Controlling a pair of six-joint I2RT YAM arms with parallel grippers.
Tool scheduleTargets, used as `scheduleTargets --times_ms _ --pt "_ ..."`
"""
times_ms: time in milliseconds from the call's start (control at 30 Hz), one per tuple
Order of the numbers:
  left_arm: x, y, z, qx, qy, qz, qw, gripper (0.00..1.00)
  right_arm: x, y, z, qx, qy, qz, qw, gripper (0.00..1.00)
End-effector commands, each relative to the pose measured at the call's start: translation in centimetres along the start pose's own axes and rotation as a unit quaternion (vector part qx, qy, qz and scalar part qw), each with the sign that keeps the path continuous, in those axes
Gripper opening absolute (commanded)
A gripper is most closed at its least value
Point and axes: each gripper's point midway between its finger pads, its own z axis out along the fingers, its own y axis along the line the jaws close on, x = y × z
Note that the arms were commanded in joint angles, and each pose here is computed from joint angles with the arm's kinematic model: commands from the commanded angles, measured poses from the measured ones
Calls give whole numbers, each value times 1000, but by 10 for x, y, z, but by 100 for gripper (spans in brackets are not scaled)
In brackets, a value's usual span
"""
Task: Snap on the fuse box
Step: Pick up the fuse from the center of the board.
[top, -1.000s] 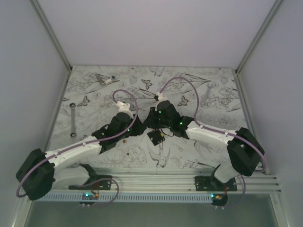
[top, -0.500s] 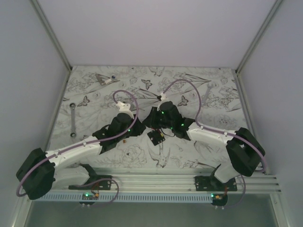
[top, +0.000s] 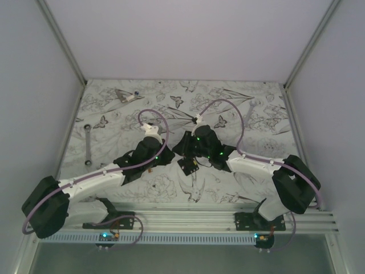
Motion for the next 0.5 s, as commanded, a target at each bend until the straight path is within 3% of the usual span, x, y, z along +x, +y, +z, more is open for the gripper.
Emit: scheduleTargets --times_ms 0,267,467 --pt "-19 -12 -1 19 -35 -2 999 0 -4 19 -8 -36 -5 11 999 23" --pt "-13 -9 -6 31 -27 29 999 0 -13 21 -14 -41 -22 -6 999 44" --pt "-12 -5 -11 51 -15 40 998 0 -17 22 -18 -53 -25 -22 998 52"
